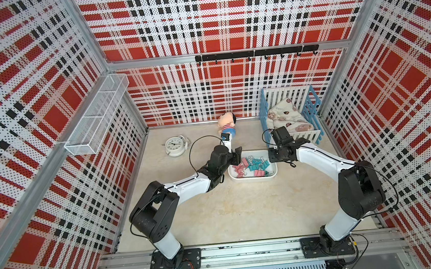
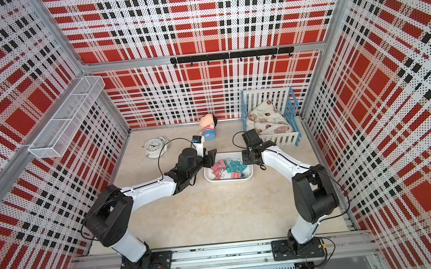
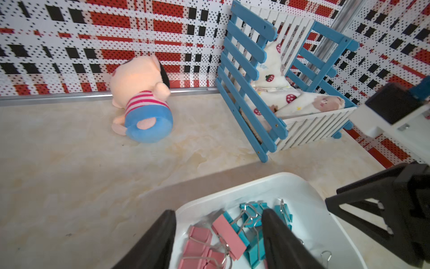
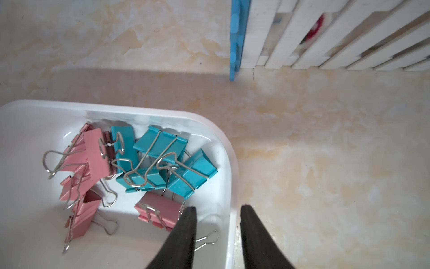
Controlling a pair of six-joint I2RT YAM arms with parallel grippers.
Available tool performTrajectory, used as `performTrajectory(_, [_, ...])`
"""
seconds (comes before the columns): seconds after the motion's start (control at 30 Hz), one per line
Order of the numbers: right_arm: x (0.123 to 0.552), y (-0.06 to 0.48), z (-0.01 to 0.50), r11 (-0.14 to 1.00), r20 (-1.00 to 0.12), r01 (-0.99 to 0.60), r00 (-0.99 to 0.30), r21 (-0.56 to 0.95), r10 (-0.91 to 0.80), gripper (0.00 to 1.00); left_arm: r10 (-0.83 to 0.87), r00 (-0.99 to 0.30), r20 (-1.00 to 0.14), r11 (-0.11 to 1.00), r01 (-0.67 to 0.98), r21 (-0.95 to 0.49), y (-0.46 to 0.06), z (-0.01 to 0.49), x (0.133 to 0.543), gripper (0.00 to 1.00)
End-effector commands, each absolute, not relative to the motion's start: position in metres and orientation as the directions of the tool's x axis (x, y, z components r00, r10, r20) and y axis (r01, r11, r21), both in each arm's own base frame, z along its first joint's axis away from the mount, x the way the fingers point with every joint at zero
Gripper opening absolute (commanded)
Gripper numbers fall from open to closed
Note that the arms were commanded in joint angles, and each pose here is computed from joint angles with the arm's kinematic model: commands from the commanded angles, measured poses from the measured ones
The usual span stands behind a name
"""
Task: Take out the binder clips from the storage box
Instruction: Pick up the binder clip from the storage box.
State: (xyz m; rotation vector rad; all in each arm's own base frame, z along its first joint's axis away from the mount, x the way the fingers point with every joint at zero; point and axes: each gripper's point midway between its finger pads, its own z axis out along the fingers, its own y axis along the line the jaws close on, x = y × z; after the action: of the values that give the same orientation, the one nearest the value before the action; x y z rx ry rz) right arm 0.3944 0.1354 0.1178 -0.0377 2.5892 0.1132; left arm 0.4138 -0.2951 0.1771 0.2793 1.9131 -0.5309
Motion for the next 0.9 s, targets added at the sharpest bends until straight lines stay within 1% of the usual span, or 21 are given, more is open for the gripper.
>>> performTrajectory(0.0, [0.395, 0.127, 0.127, 0.998, -0.544, -0.039, -0.839, 0.055, -0.003, 0.41, -0.017, -0.42, -0.907, 0.835, 0.493, -0.243, -0.318, 0.172, 0.414, 0.66])
performTrajectory(0.17, [0.398, 0.133, 0.11, 0.996, -0.513, -0.053, -0.858, 0.071, -0.009, 0.41, 0.052, -0.485, -0.873, 0.854, 0.475, -0.213, -0.327, 0.151, 0.422, 0.66])
performTrajectory(0.33, [0.398, 0.132, 0.095, 0.997, -0.484, -0.052, -0.875, 0.054, -0.019, 0.38, 0.077, -0.504, -0.86, 0.849, 0.485, -0.208, -0.334, 0.141, 0.42, 0.66])
performTrajectory(0.57, [0.394, 0.132, 0.084, 0.997, -0.467, -0.053, -0.884, 0.054, -0.022, 0.37, 0.109, -0.544, -0.832, 0.848, 0.487, -0.208, -0.341, 0.124, 0.418, 0.65])
performTrajectory(0.67, [0.392, 0.136, 0.078, 0.995, -0.458, -0.059, -0.889, 0.075, -0.018, 0.38, 0.118, -0.57, -0.813, 0.863, 0.463, -0.2, -0.34, 0.113, 0.419, 0.61])
performTrajectory(0.87, [0.39, 0.14, 0.07, 0.994, -0.442, -0.065, -0.897, 0.093, -0.017, 0.39, 0.124, -0.59, -0.798, 0.874, 0.445, -0.193, -0.337, 0.103, 0.417, 0.57])
